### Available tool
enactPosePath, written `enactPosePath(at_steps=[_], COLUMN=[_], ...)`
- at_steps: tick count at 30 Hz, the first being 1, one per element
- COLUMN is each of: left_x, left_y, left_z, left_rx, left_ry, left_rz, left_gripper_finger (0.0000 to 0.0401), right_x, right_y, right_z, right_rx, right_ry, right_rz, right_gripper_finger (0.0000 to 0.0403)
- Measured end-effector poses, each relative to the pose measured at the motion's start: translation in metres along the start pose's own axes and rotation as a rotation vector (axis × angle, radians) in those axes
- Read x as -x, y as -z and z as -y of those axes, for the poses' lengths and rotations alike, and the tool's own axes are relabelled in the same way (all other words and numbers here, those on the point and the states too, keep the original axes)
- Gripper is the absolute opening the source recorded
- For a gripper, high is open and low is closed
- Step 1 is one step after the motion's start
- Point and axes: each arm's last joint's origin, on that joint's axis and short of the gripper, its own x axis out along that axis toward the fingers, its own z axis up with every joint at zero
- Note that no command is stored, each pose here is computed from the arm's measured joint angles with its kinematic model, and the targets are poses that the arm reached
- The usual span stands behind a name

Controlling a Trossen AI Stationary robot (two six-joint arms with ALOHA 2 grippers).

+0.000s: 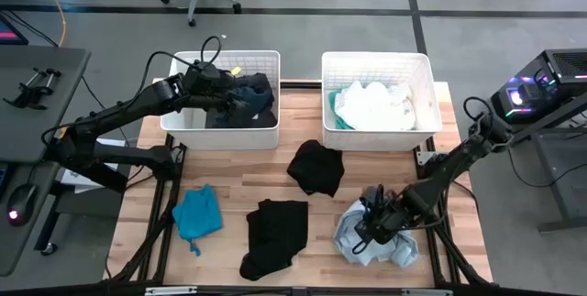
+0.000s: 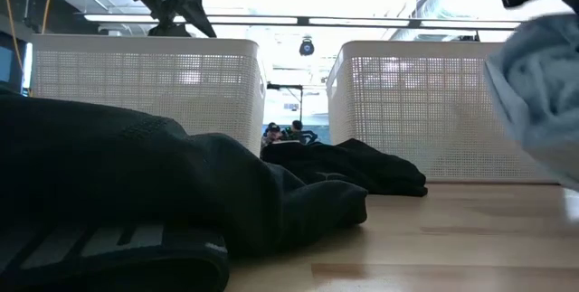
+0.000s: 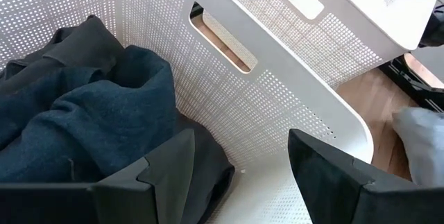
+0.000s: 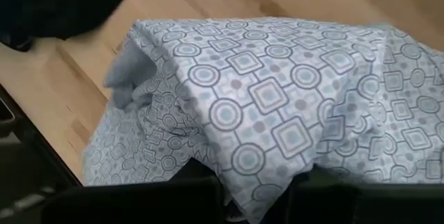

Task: Sort clothes
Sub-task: Put the white patterned shirt into the right bin

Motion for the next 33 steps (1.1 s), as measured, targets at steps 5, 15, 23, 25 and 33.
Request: enactPosePath(at_steps=[5, 15, 23, 25, 33], left_x=[0.0, 0.0, 0.0, 0.0, 0.0], left_y=[0.0, 0.0, 0.001, 0.001, 0.001], left_z=[0.0, 0.001, 0.003, 0.003, 0.003], left_rx=[0.0, -0.001, -0.009, -0.009, -0.011], left_ry=[0.0, 0.002, 0.01, 0.01, 0.01], left_rz=[0.0, -0.001, -0.005, -0.005, -0.005], left_gripper_finger=[0.022, 0.022, 0.022, 0.022, 0.022], right_x=[0.026, 0.051, 0.082, 0.097, 0.167], right_y=[-0.019, -0.058, -0.089, -0.098, -0.131], right_z=[-0.007, -0.015, -0.02, -0.02, -0.005], right_rx=[0.124, 0.272, 0.333, 0.344, 0.347], right_ry=[0.059, 0.029, -0.054, -0.078, -0.129], right_rz=[-0.014, -0.016, 0.076, 0.134, 0.408], right_gripper_finger=[0.0029, 0.003, 0.003, 0.003, 0.003])
